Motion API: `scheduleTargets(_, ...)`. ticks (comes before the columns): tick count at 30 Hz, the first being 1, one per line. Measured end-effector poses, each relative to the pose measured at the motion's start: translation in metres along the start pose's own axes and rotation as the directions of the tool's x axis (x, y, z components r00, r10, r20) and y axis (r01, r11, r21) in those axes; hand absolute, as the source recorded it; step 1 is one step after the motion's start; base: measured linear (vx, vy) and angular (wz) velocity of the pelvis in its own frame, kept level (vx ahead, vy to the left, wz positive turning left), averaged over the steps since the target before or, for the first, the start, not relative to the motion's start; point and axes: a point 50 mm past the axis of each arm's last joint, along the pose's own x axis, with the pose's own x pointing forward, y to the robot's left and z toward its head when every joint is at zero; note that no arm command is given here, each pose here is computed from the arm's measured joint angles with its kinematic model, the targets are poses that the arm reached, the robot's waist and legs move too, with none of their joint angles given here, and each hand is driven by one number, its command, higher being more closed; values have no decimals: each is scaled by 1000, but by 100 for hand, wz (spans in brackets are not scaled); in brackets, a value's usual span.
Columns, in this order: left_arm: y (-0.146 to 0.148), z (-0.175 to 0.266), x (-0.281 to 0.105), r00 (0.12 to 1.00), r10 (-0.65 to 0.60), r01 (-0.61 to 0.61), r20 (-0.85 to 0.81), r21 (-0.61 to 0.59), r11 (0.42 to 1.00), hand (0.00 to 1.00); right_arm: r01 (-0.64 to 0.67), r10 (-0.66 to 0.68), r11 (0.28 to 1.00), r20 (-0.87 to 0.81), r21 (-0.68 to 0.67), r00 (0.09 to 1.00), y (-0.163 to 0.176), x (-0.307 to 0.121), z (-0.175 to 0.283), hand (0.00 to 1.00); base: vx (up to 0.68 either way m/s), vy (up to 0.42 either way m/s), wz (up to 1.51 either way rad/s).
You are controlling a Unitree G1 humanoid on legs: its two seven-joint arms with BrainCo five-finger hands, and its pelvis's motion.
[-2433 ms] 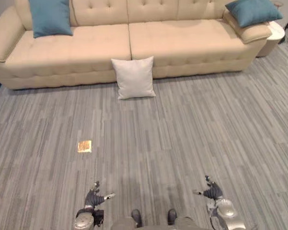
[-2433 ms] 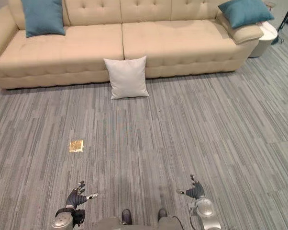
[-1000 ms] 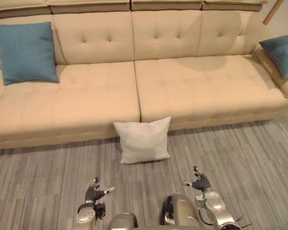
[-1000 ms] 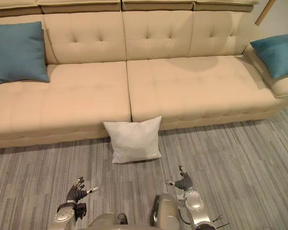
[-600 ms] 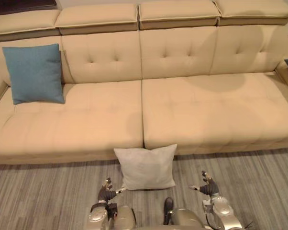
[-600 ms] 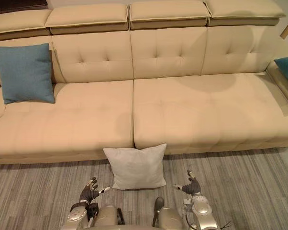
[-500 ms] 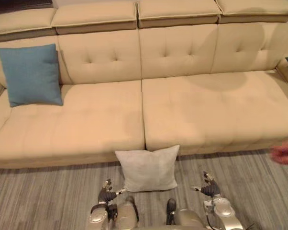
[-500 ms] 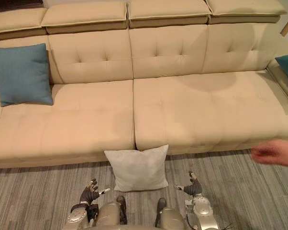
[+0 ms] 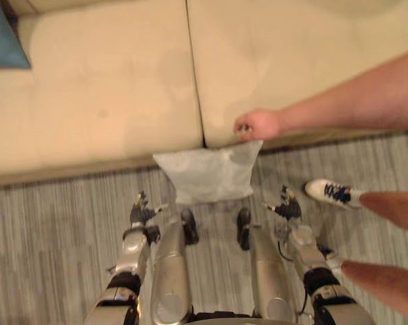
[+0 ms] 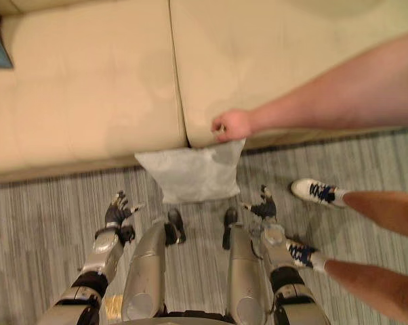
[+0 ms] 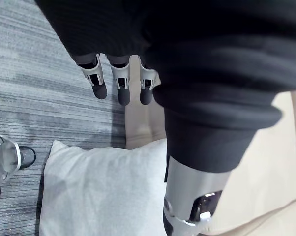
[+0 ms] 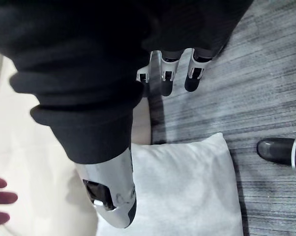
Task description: Pick up cushions and gather them together orderly.
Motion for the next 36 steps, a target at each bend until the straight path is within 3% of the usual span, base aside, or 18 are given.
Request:
scheduleTargets(9, -61, 113, 27, 952, -51, 110, 301, -184, 977, 0, -84, 55, 995, 407, 54, 912, 55, 35, 163, 0, -91, -22, -4)
scheduleTargets(16, -85, 150, 25, 914, -73, 172, 400, -218, 961, 0, -87, 25, 991, 499, 102, 866, 73, 30, 206, 0, -66, -18, 3)
scheduleTargets(22, -93, 152, 22, 911, -80, 181, 406, -216, 959, 0, 9, -120, 983, 608, 182, 785, 37, 26, 233, 0, -17, -2, 0)
scheduleTargets(30, -99, 133, 18, 926, -99, 179, 364, -193, 965, 0, 121, -166, 985, 481, 124, 861, 9, 34, 176, 0, 6, -34, 1)
scheduleTargets(34, -89, 80, 9, 960, -130, 162, 246, -113, 980, 0, 44, -45, 999, 295, 10, 954, 18, 24, 96, 0, 85, -53, 8)
scheduleTargets(36, -73, 33, -4, 985, -118, 129, 128, -85, 988, 0, -36, 39, 999, 162, -25, 986, 31, 5, 42, 0, 162, -7, 6)
